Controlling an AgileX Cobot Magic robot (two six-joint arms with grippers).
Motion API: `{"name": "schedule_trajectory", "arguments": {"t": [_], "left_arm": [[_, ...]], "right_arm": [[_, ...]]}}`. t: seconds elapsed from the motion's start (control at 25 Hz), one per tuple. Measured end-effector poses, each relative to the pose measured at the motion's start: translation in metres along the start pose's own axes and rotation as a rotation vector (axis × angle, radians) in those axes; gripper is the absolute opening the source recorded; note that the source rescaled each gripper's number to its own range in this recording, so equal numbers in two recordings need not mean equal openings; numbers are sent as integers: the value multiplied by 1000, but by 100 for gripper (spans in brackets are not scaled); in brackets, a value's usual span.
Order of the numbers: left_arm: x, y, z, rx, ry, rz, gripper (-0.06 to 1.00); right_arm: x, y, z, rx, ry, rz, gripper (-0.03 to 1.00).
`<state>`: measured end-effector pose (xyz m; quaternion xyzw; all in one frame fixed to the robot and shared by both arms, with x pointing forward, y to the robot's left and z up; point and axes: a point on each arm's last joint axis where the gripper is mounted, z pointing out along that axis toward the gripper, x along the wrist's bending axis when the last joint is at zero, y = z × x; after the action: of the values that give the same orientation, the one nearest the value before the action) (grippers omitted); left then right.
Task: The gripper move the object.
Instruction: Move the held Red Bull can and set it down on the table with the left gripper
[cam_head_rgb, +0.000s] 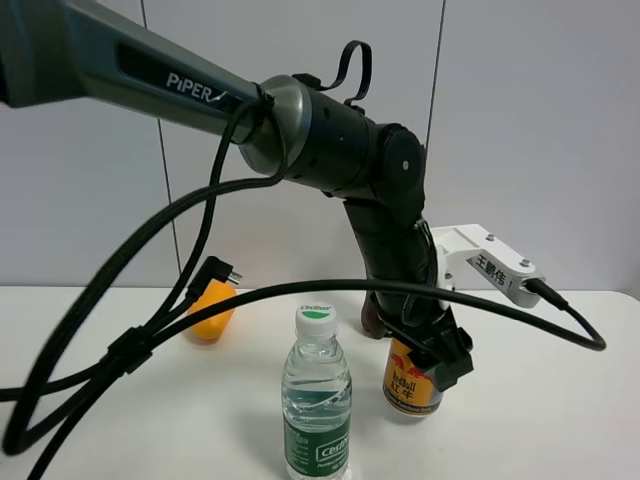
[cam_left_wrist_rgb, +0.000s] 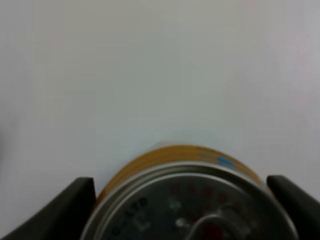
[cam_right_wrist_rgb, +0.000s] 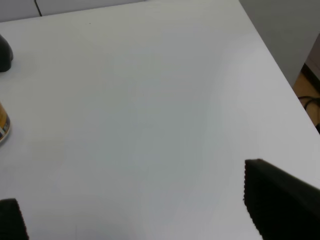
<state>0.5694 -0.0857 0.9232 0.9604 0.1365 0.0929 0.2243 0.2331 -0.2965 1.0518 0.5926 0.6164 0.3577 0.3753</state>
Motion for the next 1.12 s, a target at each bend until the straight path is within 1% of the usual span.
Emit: {"name": "schedule_trajectory", "arguments": {"t": [0.16, 0.44, 0.8, 1.04, 1.08, 1.12], "left_arm": [[1, 0, 4, -23, -3, -22, 3], [6, -1, 6, -35, 2, -40, 3], [5, -3, 9, -31, -5, -47, 3], [3, -7, 16, -7, -24, -57, 3], [3, -7, 17, -8, -27, -61, 5], [3, -7, 17, -11, -29, -64, 9]], "right_arm": [[0, 0, 0, 0, 0, 0, 100], [0, 0, 0, 0, 0, 0, 100], [0, 0, 0, 0, 0, 0, 100], [0, 0, 0, 0, 0, 0, 100], [0, 0, 0, 0, 0, 0, 100], [0, 0, 0, 0, 0, 0, 100]]}}
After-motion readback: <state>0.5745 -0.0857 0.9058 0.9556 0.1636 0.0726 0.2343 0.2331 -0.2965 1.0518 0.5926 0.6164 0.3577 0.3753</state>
